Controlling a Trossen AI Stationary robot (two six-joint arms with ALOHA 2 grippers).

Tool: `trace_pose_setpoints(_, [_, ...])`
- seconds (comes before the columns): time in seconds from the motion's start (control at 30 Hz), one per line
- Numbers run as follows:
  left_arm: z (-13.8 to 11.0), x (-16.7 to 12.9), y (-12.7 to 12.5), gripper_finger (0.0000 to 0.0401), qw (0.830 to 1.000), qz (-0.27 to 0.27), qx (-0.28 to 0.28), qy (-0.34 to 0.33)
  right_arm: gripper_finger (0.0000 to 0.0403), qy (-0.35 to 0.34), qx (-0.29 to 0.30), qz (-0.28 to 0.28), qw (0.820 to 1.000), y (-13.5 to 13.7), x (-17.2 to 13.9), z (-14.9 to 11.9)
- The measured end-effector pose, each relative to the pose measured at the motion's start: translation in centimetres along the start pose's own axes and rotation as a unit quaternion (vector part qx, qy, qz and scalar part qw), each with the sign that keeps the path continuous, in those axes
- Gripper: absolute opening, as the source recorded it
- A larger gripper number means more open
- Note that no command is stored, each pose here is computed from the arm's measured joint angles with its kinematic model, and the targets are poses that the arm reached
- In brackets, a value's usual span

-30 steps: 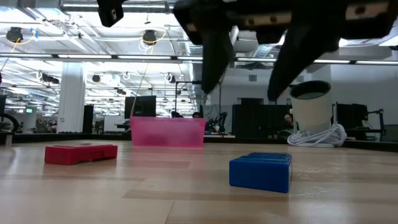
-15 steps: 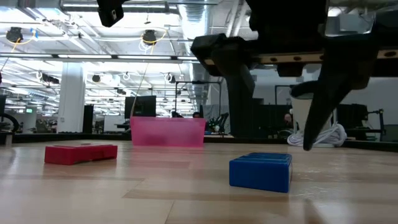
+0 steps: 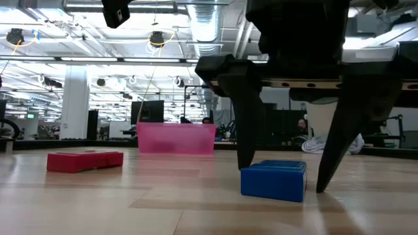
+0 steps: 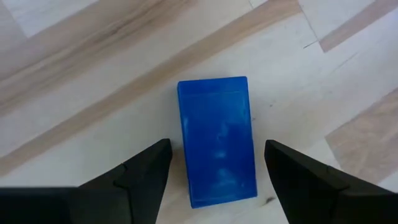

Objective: Pick & Place Office items
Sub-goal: Put the blue digital timer into the blue bin

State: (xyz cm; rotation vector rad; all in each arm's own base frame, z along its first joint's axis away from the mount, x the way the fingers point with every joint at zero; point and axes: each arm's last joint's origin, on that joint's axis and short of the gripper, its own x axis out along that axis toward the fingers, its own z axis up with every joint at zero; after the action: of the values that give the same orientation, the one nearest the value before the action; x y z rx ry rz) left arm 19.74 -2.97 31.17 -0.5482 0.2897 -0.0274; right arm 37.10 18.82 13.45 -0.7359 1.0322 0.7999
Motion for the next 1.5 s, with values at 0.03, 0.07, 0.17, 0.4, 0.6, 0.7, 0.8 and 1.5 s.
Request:
trace_pose_setpoints(0.03, [0.0, 0.0, 0.0, 0.0199, 1.0, 0.0, 0.0, -0.001, 0.0255, 0.0, 0.0, 0.0, 1.0, 0.0, 0.0, 0.0])
trace_pose_setpoints(0.07, [0.0, 0.0, 0.0, 0.0198, 1.0, -0.001, 0.0, -0.001, 0.0255, -0.001, 0.001, 0.001, 1.0, 0.0, 0.0, 0.0])
trace_pose_setpoints(0.17, [0.0, 0.0, 0.0, 0.0195, 1.0, 0.0, 0.0, -0.001, 0.0247, 0.0, 0.001, 0.002, 1.0, 0.0, 0.0, 0.0])
trace_pose_setpoints(0.4, [0.0, 0.0, 0.0, 0.0191, 1.0, 0.0, -0.001, -0.001, 0.0184, 0.004, 0.004, 0.009, 1.0, 0.1, 0.0, -0.1])
trace_pose_setpoints(0.6, [0.0, 0.0, 0.0, 0.0188, 1.0, 0.001, -0.002, -0.002, 0.0138, 0.008, 0.046, 0.01, 0.999, 0.1, 0.0, -0.2])
trace_pose_setpoints(0.7, [0.0, 0.0, 0.0, 0.0186, 1.0, 0.001, -0.002, -0.002, 0.0142, 0.016, 0.063, 0.014, 0.998, 0.3, 0.0, -0.2])
trace_pose_setpoints(0.8, [0.0, 0.0, 0.0, 0.0186, 1.0, 0.001, -0.002, -0.002, 0.0159, 0.03, 0.085, 0.02, 0.996, 0.7, -0.2, -0.3])
trace_pose_setpoints(1.5, [0.0, 0.0, 0.0, 0.0185, 1.0, -0.002, 0.002, -0.001, 0.0148, 0.1, 0.326, 0.062, 0.938, 6.6, -5.5, 1.2])
